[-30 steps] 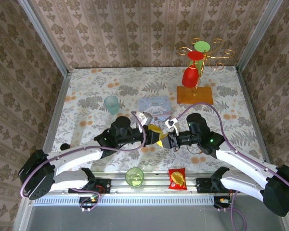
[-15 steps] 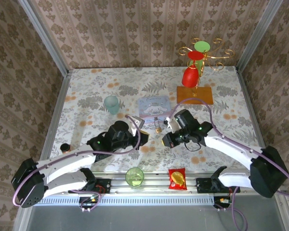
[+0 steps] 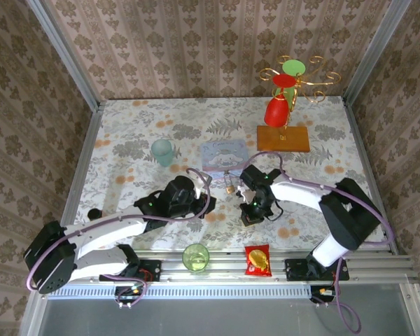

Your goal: Unlock a padlock with a key

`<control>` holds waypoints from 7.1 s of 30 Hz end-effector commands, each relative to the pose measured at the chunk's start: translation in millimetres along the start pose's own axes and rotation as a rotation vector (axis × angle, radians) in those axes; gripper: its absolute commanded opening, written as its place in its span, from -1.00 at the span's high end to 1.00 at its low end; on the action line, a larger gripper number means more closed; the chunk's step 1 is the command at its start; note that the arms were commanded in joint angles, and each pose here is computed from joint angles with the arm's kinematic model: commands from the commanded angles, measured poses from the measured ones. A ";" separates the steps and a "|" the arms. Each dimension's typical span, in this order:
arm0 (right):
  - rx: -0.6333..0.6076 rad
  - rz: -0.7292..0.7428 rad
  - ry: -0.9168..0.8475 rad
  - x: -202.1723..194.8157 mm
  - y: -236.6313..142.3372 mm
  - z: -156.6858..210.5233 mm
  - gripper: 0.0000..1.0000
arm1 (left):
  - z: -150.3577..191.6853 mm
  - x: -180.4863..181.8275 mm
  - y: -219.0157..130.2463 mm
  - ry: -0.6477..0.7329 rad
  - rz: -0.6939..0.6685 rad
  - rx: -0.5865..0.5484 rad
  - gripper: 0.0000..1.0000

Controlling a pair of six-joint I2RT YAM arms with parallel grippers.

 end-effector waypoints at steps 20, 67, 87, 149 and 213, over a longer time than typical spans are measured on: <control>-0.064 0.314 0.025 -36.2 -17.7 -14.3 0.13 | -12.2 -11.2 3.6 -0.014 0.036 -0.032 0.43; -0.407 0.381 0.012 6.6 -29.4 -59.7 0.09 | -10.6 -5.5 -13.2 -0.021 -0.006 -0.074 0.41; -0.444 0.198 -0.023 38.9 9.9 -101.3 0.14 | -17.0 -2.1 -23.5 -0.012 -0.036 -0.094 0.41; -0.510 0.364 -0.080 45.6 25.2 -78.0 0.58 | -18.5 0.2 -22.4 -0.031 -0.033 -0.111 0.34; -0.824 0.156 -0.512 56.8 -68.6 -17.0 1.00 | -22.0 -23.5 -4.0 -0.315 0.136 -0.134 0.08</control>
Point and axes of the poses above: each hand's point on the last joint's axis, 136 mm out from that joint toward the fingers, its own y axis out along the fingers, its own x axis along the line the jaws close on, z = x × y, the point moved 2 cm from there along -y, back along the fingers, and after that the axes turned 3 degrees about -y, right-handed, at the moved point
